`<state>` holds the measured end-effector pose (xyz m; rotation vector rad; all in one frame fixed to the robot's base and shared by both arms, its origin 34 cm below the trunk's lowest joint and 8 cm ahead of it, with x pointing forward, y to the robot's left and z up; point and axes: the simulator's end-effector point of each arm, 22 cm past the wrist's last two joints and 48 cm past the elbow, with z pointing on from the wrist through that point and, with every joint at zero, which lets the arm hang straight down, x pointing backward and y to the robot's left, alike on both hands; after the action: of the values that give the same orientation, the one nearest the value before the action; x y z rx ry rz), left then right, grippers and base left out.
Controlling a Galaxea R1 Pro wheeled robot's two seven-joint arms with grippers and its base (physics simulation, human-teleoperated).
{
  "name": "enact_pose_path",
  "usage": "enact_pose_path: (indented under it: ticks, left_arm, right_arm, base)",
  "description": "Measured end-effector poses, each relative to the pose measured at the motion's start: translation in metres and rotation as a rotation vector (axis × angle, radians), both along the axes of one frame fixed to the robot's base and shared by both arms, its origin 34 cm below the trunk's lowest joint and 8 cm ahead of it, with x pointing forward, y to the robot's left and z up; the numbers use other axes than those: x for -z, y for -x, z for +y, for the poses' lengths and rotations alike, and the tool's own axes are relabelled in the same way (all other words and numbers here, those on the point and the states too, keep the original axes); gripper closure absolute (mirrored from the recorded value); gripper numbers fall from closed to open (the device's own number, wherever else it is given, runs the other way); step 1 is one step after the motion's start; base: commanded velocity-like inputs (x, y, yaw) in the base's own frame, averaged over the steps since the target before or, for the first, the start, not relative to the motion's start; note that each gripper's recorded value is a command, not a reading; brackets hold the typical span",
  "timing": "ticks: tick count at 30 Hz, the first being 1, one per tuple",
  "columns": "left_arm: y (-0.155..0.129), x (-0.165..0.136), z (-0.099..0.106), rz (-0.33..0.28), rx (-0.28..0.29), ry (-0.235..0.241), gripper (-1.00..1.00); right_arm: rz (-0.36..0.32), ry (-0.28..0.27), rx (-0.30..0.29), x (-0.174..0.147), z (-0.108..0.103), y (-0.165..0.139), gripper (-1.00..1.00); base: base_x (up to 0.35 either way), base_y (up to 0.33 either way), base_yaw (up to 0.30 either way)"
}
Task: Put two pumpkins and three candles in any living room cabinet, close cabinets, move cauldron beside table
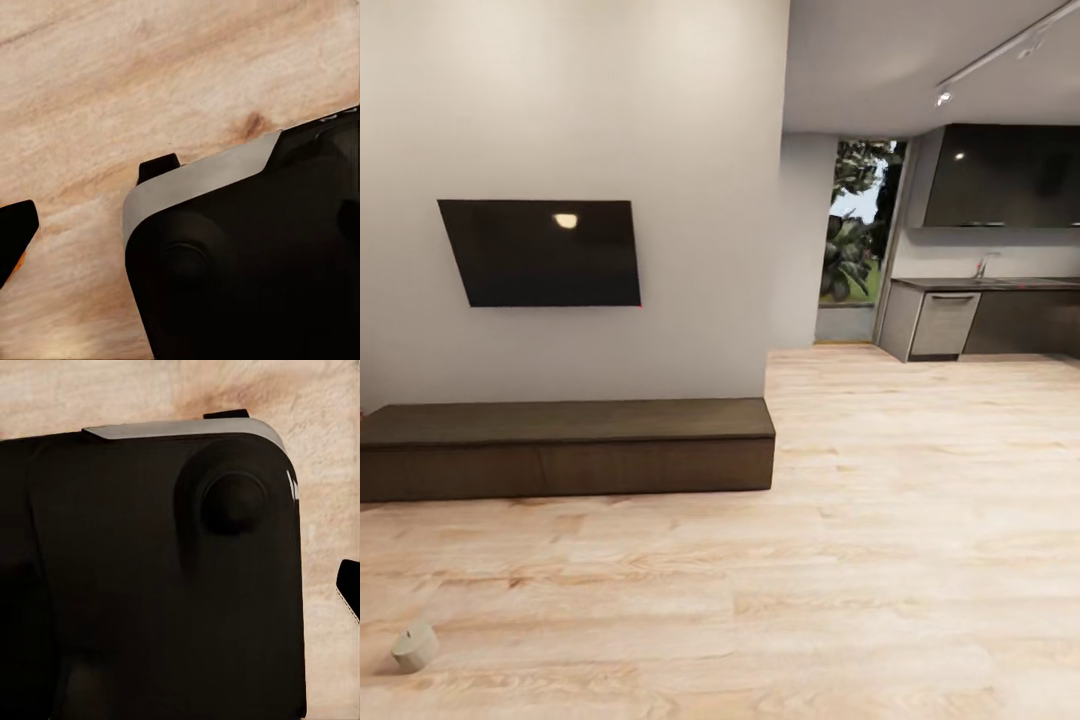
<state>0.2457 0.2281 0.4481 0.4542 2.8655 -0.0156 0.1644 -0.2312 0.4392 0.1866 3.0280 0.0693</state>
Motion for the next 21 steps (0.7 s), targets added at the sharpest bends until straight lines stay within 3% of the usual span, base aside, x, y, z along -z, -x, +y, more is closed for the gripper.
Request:
enact_pose_path:
  ticks: [21]
  left_arm:
    - [-0.0001, -0.0001, -0.0020, 0.000, 0.001, 0.003, -1.00]
  right_arm:
    - [-0.001, 0.001, 0.002, 0.0000, 0.0001, -0.0004, -1.00]
  base:
    - [0.345, 0.000, 0.000]
